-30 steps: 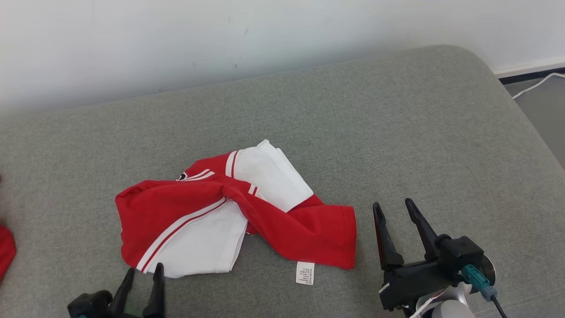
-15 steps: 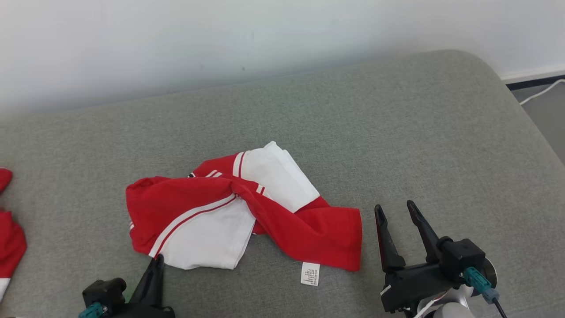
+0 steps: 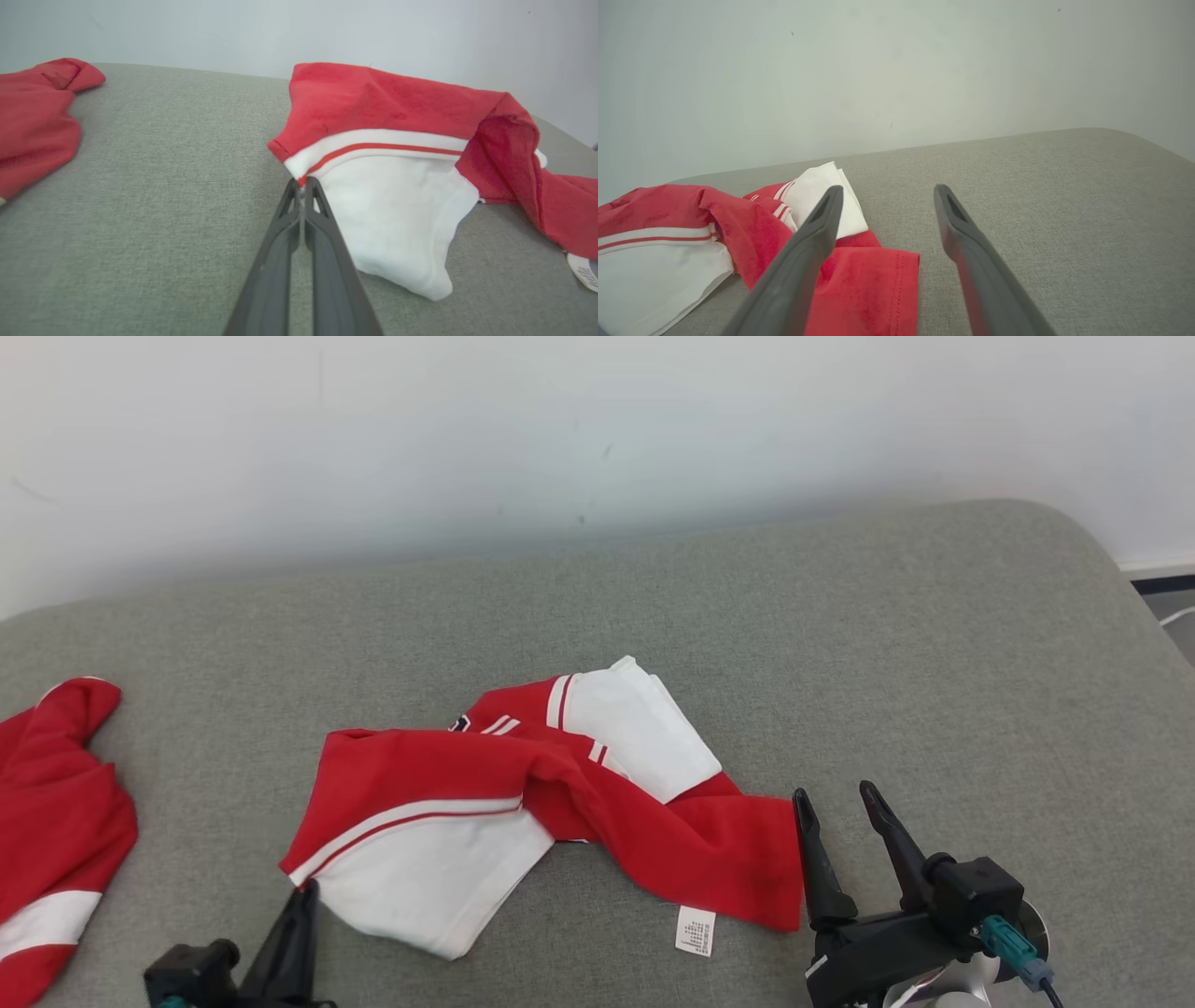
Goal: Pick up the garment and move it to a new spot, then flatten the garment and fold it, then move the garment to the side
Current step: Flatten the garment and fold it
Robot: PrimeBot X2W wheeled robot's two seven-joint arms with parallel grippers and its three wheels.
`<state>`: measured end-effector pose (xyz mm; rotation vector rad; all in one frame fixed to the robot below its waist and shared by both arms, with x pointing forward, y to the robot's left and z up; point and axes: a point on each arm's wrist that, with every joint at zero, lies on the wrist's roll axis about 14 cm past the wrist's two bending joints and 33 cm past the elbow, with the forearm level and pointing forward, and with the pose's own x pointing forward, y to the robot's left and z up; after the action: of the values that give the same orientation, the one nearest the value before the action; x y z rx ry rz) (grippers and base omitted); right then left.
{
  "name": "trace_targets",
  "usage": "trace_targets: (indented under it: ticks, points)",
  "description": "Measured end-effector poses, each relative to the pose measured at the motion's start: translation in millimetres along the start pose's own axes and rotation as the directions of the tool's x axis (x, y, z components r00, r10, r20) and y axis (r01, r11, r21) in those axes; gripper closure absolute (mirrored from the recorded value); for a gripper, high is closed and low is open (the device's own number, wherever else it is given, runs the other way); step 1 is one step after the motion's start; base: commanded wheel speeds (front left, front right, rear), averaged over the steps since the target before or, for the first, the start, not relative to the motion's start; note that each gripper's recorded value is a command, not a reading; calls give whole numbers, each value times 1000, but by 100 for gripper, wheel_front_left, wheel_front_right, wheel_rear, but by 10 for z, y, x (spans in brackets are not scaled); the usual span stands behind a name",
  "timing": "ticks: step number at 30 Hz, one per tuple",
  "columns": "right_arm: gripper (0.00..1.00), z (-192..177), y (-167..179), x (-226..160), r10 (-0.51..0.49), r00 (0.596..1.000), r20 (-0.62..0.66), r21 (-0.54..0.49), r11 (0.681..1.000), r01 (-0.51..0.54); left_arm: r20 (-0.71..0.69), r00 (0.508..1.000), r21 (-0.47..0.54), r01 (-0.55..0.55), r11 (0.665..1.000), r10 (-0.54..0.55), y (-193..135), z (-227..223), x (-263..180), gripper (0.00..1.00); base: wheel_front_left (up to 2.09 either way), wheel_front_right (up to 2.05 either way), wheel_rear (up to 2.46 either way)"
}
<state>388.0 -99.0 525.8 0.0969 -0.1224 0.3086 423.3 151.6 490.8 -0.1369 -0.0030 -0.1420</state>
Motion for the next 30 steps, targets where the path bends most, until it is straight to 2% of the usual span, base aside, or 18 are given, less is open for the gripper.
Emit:
trace_targets:
  ticks: [7,14,15,16,17,30]
  points:
    - [0,35,81,-9,21,1000,9,4,1000,-21,-21,1000,73,-19,997,21,238,126,-76,100,0,0,0]
    - [0,22,32,-40,5,1000,3,3,1000,-5,-68,997,112,-12,994,20,314,54,-99,100,0,0,0]
    - [0,17,33,-39,5,1000,2,3,1000,-5,-72,997,113,-15,994,23,321,38,-101,89,0,0,0]
    - [0,10,30,-39,4,1000,0,4,1000,-4,-65,997,115,-22,993,30,334,40,-102,33,0,0,0]
    - [0,5,30,-39,4,1000,-2,4,1000,-4,-57,998,115,-30,993,37,346,49,-102,0,0,0,0]
    - [0,-11,18,-41,0,1000,-6,1,1000,0,53,991,34,-121,992,119,385,184,-312,0,0,0,0]
